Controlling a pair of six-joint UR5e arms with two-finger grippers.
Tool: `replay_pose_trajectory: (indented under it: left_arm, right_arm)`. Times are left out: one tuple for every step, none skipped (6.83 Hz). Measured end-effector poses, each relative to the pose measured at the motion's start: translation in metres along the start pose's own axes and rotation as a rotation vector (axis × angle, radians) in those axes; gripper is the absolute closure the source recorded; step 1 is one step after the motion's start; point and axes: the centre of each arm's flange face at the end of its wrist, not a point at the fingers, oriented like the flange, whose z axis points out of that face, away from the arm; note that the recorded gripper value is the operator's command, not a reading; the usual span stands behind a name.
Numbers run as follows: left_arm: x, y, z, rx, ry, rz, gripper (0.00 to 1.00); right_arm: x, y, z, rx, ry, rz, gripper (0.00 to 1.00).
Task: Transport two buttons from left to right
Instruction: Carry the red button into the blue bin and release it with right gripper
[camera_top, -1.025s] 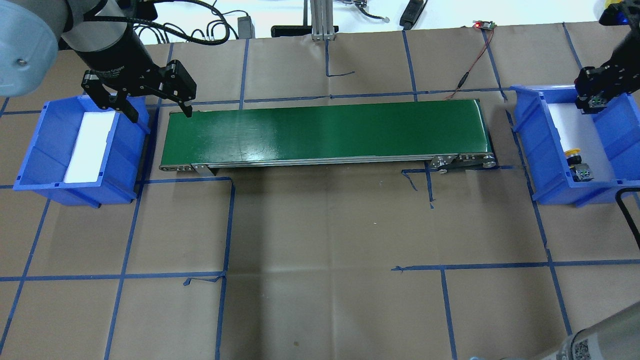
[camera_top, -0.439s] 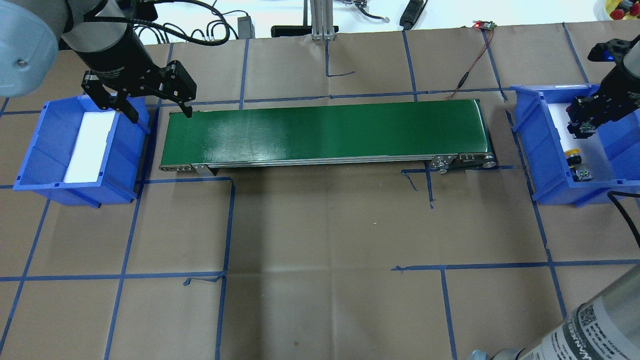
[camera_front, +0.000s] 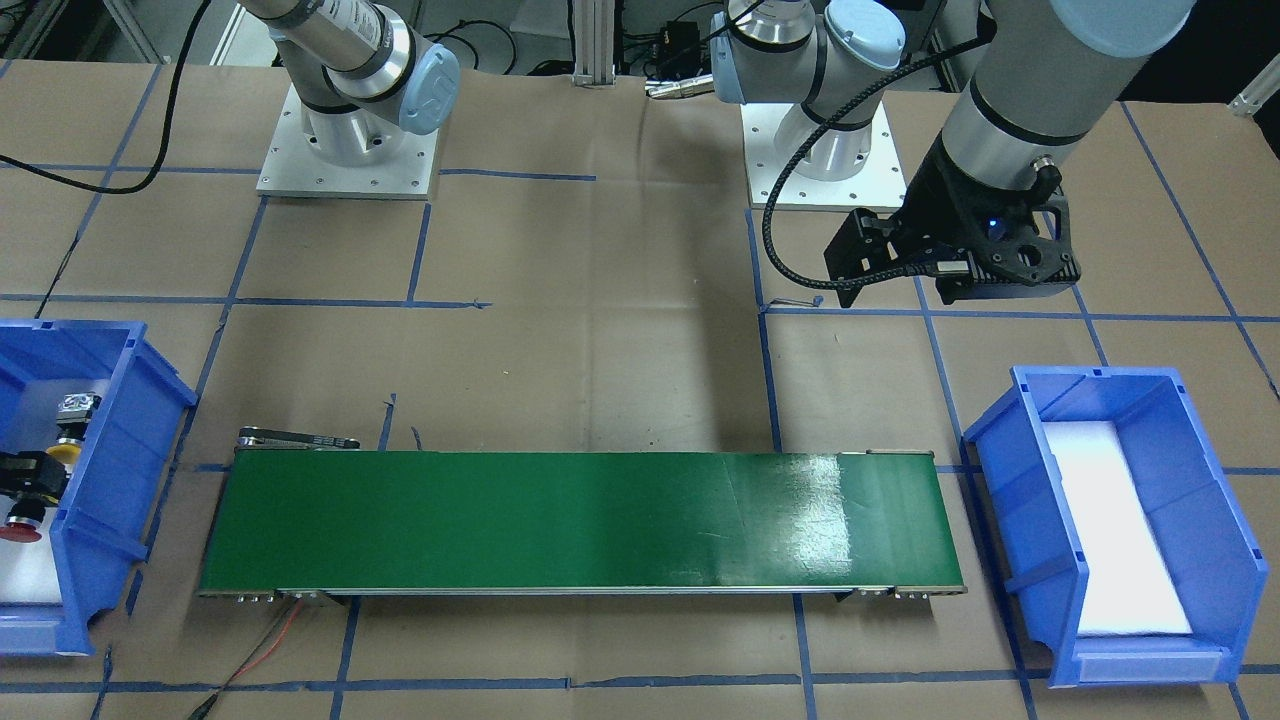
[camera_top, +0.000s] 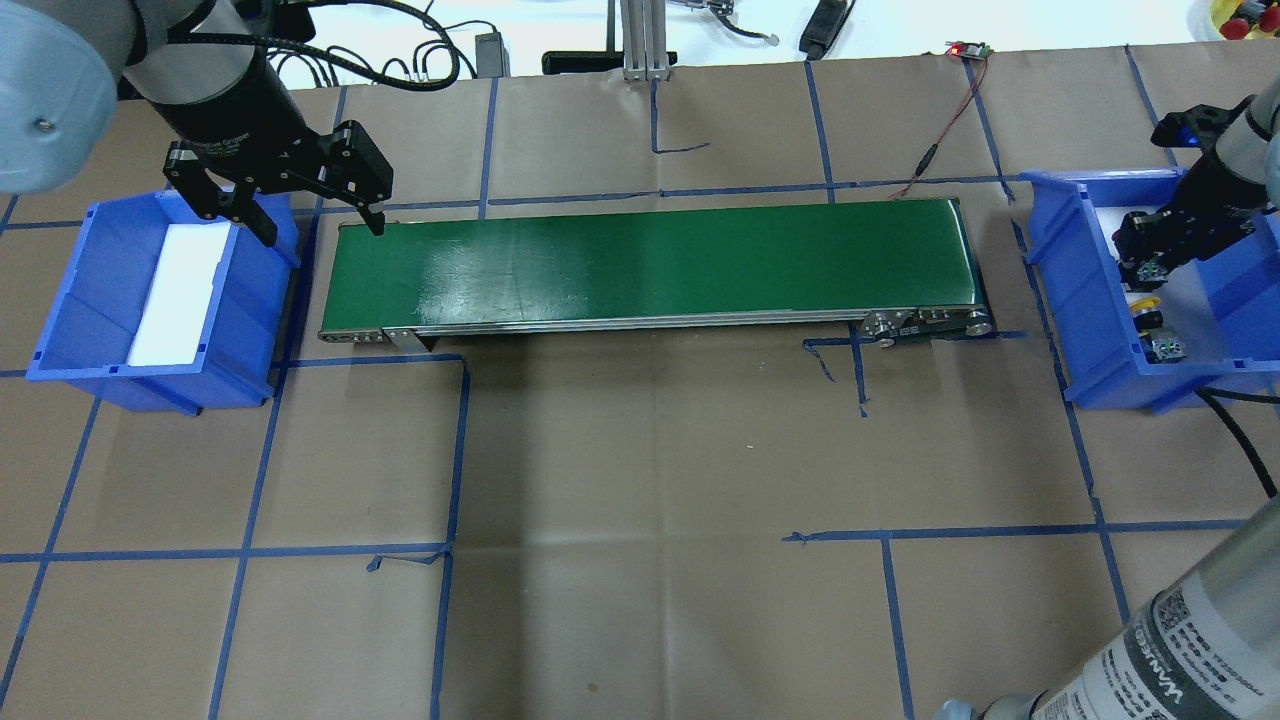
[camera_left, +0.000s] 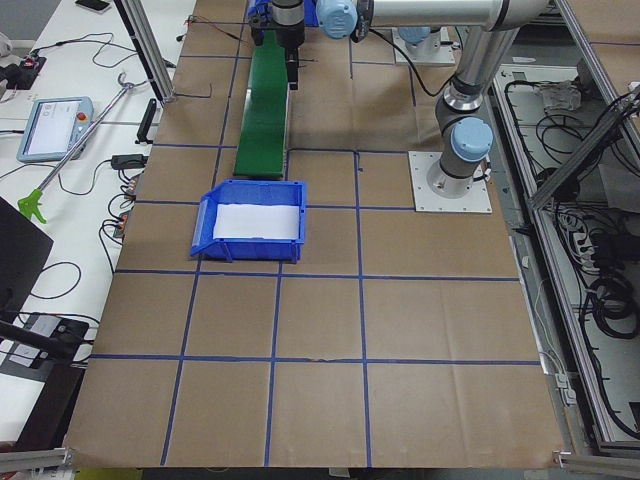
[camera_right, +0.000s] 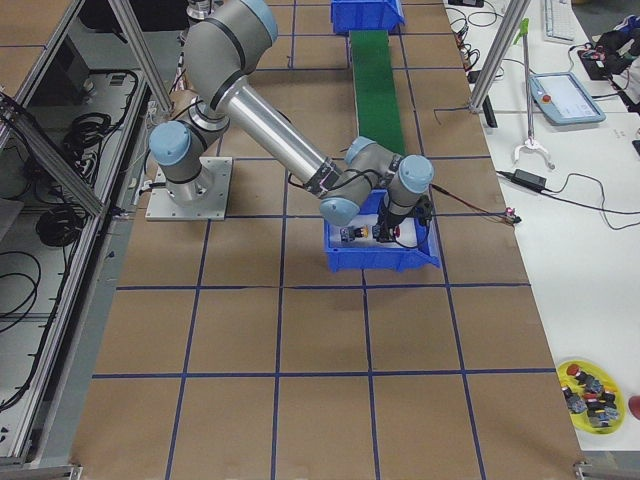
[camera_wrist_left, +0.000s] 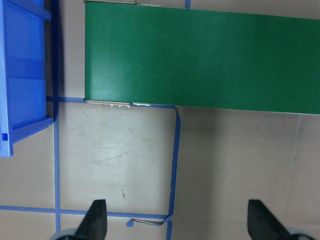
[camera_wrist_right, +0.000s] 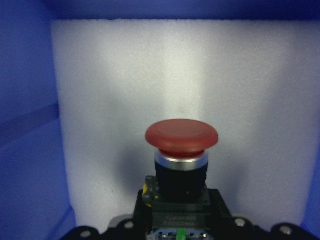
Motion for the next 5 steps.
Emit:
replay_pose_trajectory:
  left_arm:
    - [0.000,0.000,0.000,0.000,0.000,0.001,0.00]
    - [0.000,0.000,0.000,0.001,0.000,0.001,0.00]
    - [0.000,0.000,0.000,0.001,0.000,0.001,0.00]
    - [0.000,0.000,0.000,0.001,0.001,0.001,0.00]
    - [0.000,0.000,0.000,0.001,0.000,0.001,0.00]
  right_arm:
    - [0.000,-0.002,0.002,0.003,-0.002,0.000,0.09]
    - [0.000,-0.003,0.002,0.008,-0.006,0.001,0.01]
    - [-0.001,-0.004,0.000,0.012,-0.007,0.001,0.01]
    - [-0.001,-0.005,-0.002,0.017,-0.005,0.001,0.01]
    - [-0.001,-0.005,-0.012,0.029,0.005,-0.001,0.01]
